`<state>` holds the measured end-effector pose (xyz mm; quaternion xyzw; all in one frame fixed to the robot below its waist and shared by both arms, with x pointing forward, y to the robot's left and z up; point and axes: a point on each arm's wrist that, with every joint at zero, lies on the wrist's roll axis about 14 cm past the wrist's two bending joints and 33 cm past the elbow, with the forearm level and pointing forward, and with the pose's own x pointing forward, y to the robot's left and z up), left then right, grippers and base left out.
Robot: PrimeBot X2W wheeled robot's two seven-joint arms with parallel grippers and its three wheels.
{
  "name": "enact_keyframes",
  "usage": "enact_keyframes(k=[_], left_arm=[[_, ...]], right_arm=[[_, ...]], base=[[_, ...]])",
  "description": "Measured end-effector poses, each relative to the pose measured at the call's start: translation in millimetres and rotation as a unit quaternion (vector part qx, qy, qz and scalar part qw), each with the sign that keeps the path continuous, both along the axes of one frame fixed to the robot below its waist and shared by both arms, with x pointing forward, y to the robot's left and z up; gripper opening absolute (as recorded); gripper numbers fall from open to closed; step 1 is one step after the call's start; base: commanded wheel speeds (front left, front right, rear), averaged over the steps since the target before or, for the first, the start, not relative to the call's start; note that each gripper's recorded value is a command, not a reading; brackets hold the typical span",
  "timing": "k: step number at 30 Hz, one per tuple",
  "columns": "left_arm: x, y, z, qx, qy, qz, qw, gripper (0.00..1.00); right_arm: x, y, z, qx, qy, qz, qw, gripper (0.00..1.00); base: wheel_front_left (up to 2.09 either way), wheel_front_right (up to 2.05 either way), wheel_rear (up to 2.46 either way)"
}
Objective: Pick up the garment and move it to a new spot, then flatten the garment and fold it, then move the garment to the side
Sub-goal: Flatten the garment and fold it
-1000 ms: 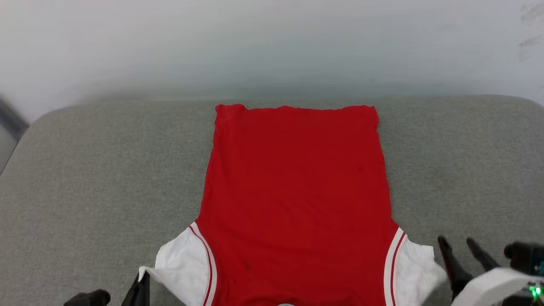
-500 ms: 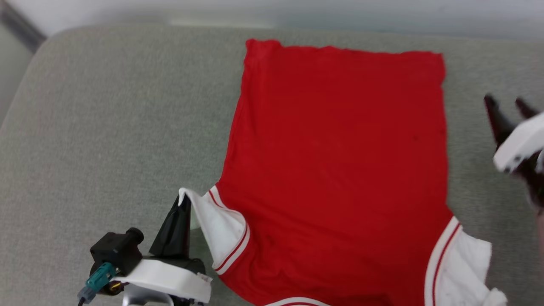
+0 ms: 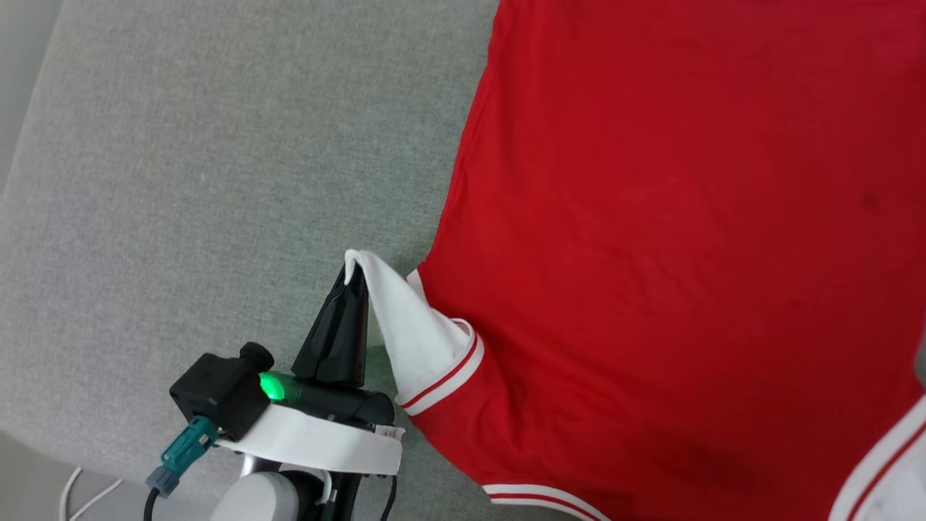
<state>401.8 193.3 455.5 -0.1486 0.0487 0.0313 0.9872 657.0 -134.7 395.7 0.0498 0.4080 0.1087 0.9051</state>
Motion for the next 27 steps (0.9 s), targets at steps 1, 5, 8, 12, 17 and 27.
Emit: enact_keyframes(k=[1,5,8,12,17,27], left_arm=[[1,1,-1,0.0,0.0,0.002,1.0,0.0],[2,6,-9,0.006,0.011,0.007,1.0,0.0],[1,10,-12,0.008,0.014,0.013,1.0,0.0],[1,12,-11,0.009,0.013,0.017,1.0,0.0],[-1,12,-7,0.008,0.006,0.017,1.0,0.0],[-26,26,7,0.015,0.004,0.035,0.999,0.0]], right_arm=[[2,4,-7,-0.002,0.011,0.003,1.0,1.0],[-3,16,-45,-0.003,0.072,0.009,0.997,1.0],[-9,16,-60,0.005,0.118,0.001,0.993,1.0],[-13,15,-63,0.005,0.137,-0.006,0.991,0.92],[-18,11,-56,-0.011,0.132,-0.008,0.991,0.0],[-39,-11,3,-0.058,0.053,-0.004,0.997,0.0]], base=[[0.0,0.0,0.0],[0.0,0.0,0.0],[0.0,0.0,0.0],[0.0,0.0,0.0],[0.0,0.0,0.0],[0.0,0.0,0.0]])
